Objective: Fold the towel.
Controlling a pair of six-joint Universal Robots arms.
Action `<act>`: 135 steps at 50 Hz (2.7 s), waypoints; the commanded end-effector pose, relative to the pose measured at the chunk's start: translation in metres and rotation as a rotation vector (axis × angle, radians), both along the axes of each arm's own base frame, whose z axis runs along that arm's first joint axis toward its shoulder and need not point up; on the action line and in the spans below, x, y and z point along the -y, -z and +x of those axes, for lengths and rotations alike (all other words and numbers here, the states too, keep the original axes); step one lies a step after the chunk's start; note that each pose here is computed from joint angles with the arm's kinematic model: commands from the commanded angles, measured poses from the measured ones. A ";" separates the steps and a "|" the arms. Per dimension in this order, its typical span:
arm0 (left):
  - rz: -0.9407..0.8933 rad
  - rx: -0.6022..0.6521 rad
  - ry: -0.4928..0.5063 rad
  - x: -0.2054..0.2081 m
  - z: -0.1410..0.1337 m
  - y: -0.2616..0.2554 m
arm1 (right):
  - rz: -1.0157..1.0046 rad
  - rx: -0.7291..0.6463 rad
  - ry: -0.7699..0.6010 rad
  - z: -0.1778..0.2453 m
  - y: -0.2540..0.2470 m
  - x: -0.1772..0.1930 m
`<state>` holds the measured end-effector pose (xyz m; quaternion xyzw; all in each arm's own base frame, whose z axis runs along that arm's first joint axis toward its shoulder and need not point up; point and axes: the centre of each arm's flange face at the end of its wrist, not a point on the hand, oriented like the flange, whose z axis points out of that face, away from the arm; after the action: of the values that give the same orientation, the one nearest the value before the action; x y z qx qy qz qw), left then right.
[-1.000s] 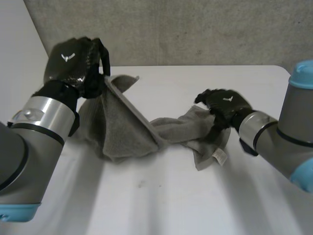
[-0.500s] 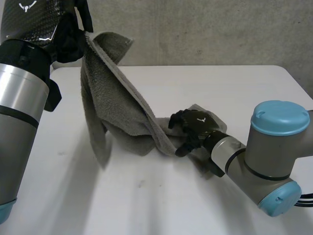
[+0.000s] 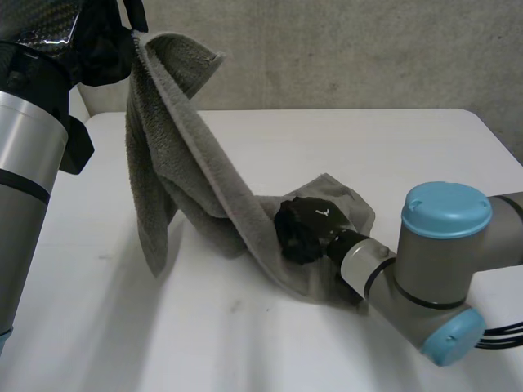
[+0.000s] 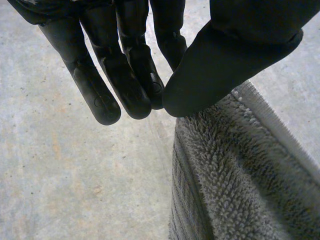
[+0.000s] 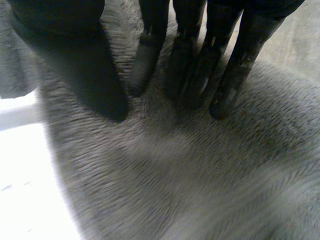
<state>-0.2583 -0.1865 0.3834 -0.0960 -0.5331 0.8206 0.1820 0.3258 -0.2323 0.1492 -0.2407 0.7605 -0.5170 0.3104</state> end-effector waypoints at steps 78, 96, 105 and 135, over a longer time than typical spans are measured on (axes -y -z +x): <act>0.147 0.039 -0.111 0.031 0.017 0.051 | -0.161 -0.390 -0.001 -0.068 0.033 0.015; 0.151 0.043 -0.110 0.031 0.017 0.052 | -0.178 -0.380 0.008 -0.068 0.030 0.020; 0.160 0.049 -0.123 0.036 0.019 0.055 | -0.275 -0.323 0.115 -0.076 -0.004 0.062; 0.510 0.432 -0.168 0.051 0.037 0.136 | -0.376 -0.642 0.002 -0.133 -0.148 0.048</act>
<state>-0.2160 -0.2306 0.2887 -0.1274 -0.7063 0.6955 0.0354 0.1841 -0.2746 0.3291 -0.4068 0.6869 -0.6023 0.0017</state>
